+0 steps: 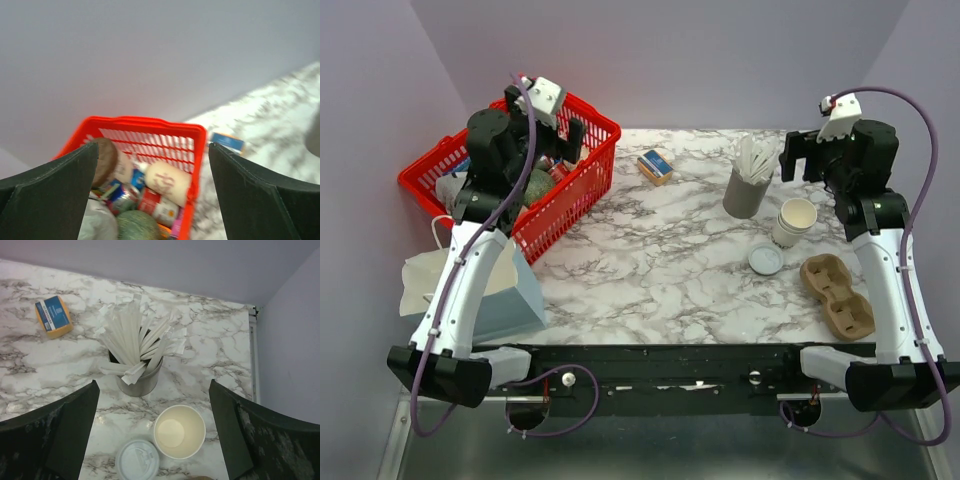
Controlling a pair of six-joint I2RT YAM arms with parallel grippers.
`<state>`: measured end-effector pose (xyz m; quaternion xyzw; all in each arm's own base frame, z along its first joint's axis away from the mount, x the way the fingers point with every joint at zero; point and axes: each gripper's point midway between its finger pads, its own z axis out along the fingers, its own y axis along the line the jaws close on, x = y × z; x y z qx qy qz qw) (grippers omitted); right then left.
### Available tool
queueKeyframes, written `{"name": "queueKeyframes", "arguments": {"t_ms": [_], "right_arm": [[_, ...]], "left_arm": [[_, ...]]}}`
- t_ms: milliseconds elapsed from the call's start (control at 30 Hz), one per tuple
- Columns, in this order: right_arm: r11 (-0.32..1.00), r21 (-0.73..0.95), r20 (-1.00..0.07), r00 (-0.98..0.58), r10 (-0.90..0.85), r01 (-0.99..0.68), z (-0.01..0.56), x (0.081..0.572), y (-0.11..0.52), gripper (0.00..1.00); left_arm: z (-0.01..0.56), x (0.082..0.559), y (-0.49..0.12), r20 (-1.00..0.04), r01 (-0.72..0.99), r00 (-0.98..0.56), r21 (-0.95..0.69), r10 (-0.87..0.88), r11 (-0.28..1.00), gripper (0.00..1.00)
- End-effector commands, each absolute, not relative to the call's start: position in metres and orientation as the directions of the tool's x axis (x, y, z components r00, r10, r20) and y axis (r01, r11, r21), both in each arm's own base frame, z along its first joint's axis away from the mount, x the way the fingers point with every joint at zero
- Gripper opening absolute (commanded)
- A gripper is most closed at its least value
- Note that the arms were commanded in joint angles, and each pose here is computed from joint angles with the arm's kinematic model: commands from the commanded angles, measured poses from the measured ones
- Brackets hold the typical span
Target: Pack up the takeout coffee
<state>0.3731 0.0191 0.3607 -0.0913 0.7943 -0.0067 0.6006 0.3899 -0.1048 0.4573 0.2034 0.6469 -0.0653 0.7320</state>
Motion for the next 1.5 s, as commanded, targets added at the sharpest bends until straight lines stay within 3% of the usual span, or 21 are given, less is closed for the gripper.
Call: {"name": "queueKeyframes", "arguments": {"t_ms": [0,200,467,600,833,1067,1467], "right_arm": [[0.958,-0.152,-0.935,-0.280,-0.220,-0.243,0.354,0.367,0.030,1.00],[0.786,-0.199,-0.898,-0.212,-0.385,-0.586,0.340,0.331,0.075,1.00],[0.705,-0.185,-0.815,-0.294,-0.499,-0.685,0.305,0.306,0.074,0.95],[0.686,-0.248,-0.750,-0.312,-0.583,-0.684,0.281,0.296,0.058,0.91],[0.691,-0.102,-0.731,-0.417,-0.540,-0.716,0.250,0.287,0.063,0.69],[0.728,0.006,-0.735,-0.497,-0.461,-0.686,0.243,0.304,0.049,0.65],[0.812,-0.050,-0.629,-0.614,-0.477,-0.581,0.208,0.348,-0.002,0.56]], "left_arm": [[0.380,0.367,-0.166,-0.984,0.645,-0.060,0.089,0.166,0.759,0.99],[0.357,0.337,-0.203,-0.971,0.762,-0.067,0.098,0.229,0.640,0.99],[0.349,0.330,-0.214,-0.960,0.791,-0.051,0.129,0.274,0.599,0.99],[0.348,0.330,-0.217,-0.963,0.795,-0.058,0.114,0.263,0.596,0.99],[0.347,0.325,-0.219,-0.965,0.802,-0.077,0.089,0.251,0.591,0.99],[0.342,0.317,-0.214,-0.961,0.800,-0.073,0.102,0.265,0.591,0.99],[0.339,0.317,-0.214,-0.961,0.798,-0.078,0.098,0.264,0.595,0.99]]}}
